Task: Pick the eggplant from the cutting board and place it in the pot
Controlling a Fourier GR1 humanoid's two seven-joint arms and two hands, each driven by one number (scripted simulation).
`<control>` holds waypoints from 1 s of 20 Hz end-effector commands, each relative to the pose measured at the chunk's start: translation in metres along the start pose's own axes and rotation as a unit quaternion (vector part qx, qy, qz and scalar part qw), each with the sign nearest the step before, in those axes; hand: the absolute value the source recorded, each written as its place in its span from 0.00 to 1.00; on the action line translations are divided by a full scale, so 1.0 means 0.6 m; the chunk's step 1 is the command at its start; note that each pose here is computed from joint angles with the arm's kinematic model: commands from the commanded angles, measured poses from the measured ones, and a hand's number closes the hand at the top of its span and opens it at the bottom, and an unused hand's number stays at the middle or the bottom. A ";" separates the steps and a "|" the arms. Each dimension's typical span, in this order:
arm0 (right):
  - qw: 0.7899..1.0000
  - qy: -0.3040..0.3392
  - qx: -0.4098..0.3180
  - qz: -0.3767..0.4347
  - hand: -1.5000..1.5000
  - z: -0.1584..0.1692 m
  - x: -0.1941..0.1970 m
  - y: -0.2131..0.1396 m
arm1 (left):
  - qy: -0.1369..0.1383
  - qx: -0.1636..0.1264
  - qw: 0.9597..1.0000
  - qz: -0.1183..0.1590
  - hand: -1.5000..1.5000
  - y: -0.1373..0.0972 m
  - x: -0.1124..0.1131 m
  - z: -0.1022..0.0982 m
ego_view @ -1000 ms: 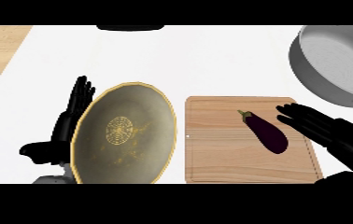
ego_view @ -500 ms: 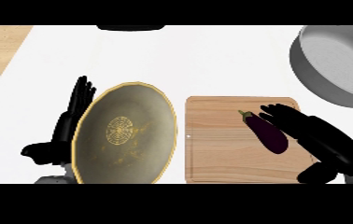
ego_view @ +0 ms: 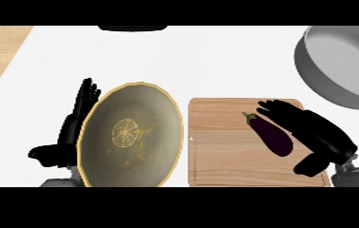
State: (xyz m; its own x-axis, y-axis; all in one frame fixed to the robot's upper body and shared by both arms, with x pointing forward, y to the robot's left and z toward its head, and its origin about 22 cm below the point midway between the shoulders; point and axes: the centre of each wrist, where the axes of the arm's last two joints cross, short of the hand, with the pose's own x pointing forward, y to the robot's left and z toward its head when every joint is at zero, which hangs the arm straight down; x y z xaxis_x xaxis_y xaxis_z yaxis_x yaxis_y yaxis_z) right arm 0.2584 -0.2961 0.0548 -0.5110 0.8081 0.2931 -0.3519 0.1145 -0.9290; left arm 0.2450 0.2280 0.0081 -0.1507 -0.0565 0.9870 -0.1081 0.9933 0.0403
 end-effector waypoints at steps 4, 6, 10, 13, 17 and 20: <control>1.000 0.009 0.001 -0.002 0.00 -0.044 -0.011 0.030 | 0.005 -0.005 1.000 0.002 0.50 0.003 -0.050 0.013; 1.000 0.003 0.005 0.001 0.00 -0.046 0.000 0.071 | 0.017 -0.002 1.000 0.007 0.50 0.011 -0.005 0.015; 0.998 -0.023 -0.054 0.039 1.00 -0.042 -0.009 0.036 | 0.000 -0.013 1.000 -0.001 0.50 0.005 -0.024 0.001; 0.995 -0.043 -0.081 0.035 1.00 -0.071 -0.006 0.024 | 0.004 -0.013 1.000 0.004 0.50 0.015 0.002 0.025; 0.994 -0.053 -0.092 0.032 1.00 -0.064 0.004 0.065 | 0.012 -0.013 1.000 -0.005 0.50 -0.025 0.008 -0.016; 0.992 -0.055 -0.109 0.038 1.00 -0.053 -0.020 0.040 | 0.021 -0.006 1.000 0.007 0.50 0.007 0.002 0.005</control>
State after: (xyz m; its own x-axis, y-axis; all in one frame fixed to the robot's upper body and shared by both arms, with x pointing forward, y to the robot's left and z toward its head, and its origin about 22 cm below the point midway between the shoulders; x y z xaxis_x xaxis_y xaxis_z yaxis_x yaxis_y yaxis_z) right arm 0.2791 -0.2865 0.0238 -0.6127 0.7585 0.2222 -0.1735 0.1451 -0.9741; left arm 0.2457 0.2284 0.0098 -0.1311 -0.0506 0.9901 -0.0914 0.9951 0.0388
